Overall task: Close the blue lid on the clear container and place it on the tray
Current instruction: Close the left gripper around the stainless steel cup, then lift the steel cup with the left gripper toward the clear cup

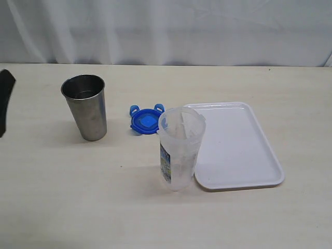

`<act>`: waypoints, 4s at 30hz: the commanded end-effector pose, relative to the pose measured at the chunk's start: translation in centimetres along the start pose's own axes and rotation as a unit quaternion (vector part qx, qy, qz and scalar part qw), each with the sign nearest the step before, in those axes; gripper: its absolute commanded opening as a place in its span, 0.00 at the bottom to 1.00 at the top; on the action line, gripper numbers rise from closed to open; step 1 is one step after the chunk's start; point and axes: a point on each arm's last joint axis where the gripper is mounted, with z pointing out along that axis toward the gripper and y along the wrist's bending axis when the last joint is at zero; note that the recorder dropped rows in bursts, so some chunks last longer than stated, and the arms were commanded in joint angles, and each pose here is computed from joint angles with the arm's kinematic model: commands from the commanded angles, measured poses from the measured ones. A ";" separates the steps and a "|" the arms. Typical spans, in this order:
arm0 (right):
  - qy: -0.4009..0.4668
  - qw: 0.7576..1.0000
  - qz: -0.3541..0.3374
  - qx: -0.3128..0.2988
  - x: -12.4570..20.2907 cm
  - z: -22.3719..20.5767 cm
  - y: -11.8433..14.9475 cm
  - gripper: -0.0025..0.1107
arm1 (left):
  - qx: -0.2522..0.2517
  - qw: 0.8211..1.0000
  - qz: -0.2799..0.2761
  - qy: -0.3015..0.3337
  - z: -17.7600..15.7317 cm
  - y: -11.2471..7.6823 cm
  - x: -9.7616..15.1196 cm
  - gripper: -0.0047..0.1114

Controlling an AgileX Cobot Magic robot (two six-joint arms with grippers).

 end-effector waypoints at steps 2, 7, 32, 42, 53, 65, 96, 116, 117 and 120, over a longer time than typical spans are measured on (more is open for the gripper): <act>-0.003 1.000 0.002 0.001 0.0 0.0 0.0 0.06 | 0.042 0.996 0.009 0.074 2.7 0.2 3.6 0.94; -0.003 1.000 0.002 0.001 0.0 0.0 0.0 0.06 | 0.073 0.989 0.002 0.130 5.5 0.6 6.5 0.94; -0.003 1.000 0.002 0.001 0.0 0.0 0.0 0.06 | 0.144 0.968 0.003 0.207 11.4 1.7 14.9 0.94; -0.003 1.000 0.002 0.001 0.0 0.0 0.0 0.06 | 0.167 0.966 0.011 0.197 13.7 2.1 16.5 0.94; -0.003 1.000 0.002 0.001 0.0 0.0 0.0 0.06 | 0.184 0.966 0.014 0.183 15.3 2.4 17.1 0.94; -0.003 1.000 0.002 0.001 0.0 0.0 0.0 0.06 | 0.182 0.967 -0.005 0.181 16.5 2.7 18.0 0.94; -0.003 1.000 0.002 0.001 0.0 0.0 0.0 0.06 | 0.183 0.966 -0.007 0.183 16.5 2.7 18.3 0.80; -0.003 1.000 0.002 0.001 0.0 0.0 0.0 0.06 | 0.221 0.963 -0.006 0.157 17.1 2.0 15.6 0.04; -0.003 1.000 0.002 0.001 0.0 0.0 0.0 0.06 | 0.220 0.964 -0.011 0.152 17.2 2.0 15.0 0.04; -0.003 1.000 0.002 0.001 0.0 0.0 0.0 0.06 | 0.220 0.965 -0.007 0.142 17.4 2.0 14.2 0.04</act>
